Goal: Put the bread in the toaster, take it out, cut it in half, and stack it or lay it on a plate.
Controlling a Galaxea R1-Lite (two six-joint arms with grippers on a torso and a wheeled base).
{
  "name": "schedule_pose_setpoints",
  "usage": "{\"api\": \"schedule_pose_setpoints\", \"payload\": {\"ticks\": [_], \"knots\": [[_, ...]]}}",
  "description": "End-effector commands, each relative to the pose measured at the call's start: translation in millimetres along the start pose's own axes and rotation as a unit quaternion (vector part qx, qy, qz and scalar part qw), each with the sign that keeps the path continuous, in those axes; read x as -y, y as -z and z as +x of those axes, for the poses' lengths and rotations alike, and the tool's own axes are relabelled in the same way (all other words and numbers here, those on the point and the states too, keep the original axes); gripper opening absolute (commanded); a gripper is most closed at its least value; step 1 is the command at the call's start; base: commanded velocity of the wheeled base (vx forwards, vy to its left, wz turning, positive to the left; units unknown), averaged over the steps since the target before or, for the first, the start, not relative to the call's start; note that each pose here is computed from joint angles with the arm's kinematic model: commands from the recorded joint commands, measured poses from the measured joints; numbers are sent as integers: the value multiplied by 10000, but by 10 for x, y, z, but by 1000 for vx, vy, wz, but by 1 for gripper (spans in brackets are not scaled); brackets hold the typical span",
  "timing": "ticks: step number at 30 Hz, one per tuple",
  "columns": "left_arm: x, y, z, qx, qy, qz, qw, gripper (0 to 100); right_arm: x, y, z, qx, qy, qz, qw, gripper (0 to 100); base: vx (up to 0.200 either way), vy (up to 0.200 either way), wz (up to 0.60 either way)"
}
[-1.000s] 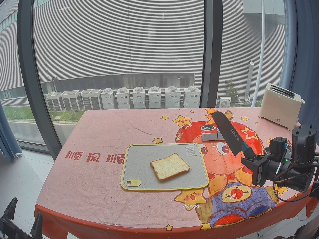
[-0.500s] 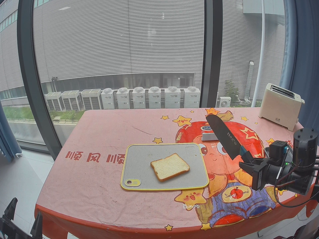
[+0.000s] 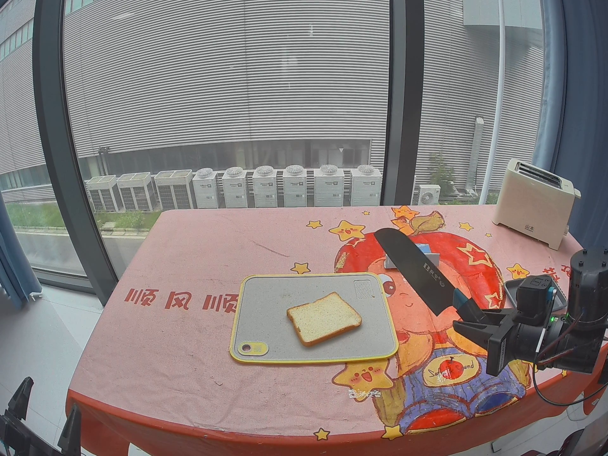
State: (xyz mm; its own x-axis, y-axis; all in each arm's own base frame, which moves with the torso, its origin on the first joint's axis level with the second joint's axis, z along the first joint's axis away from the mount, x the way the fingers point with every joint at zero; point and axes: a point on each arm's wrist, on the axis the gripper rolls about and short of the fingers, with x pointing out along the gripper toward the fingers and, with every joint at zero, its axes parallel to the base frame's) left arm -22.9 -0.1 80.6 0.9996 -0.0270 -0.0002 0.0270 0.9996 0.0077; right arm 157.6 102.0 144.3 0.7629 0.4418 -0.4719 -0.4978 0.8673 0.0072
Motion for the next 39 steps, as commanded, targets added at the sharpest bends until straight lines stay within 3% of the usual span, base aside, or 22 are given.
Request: {"api": "schedule_pose_setpoints", "payload": {"ticks": [1,12,17,26,39], "knots": [[0,48,0,1,3,0,10000,100,-6,-66,-29,157,-77,-22,9998,0,0,0,0],[0,48,0,1,3,0,10000,100,-103,-294,69,59,-530,-106,9985,0,0,0,0],[0,48,0,1,3,0,10000,100,-261,-446,14,-318,-834,-272,9956,0,0,0,0],[0,48,0,1,3,0,10000,100,-347,-364,-34,-644,-1026,-345,9920,0,0,0,0],[0,48,0,1,3,0,10000,100,-292,-287,-218,-502,-1005,-350,9930,0,0,0,0]]}}
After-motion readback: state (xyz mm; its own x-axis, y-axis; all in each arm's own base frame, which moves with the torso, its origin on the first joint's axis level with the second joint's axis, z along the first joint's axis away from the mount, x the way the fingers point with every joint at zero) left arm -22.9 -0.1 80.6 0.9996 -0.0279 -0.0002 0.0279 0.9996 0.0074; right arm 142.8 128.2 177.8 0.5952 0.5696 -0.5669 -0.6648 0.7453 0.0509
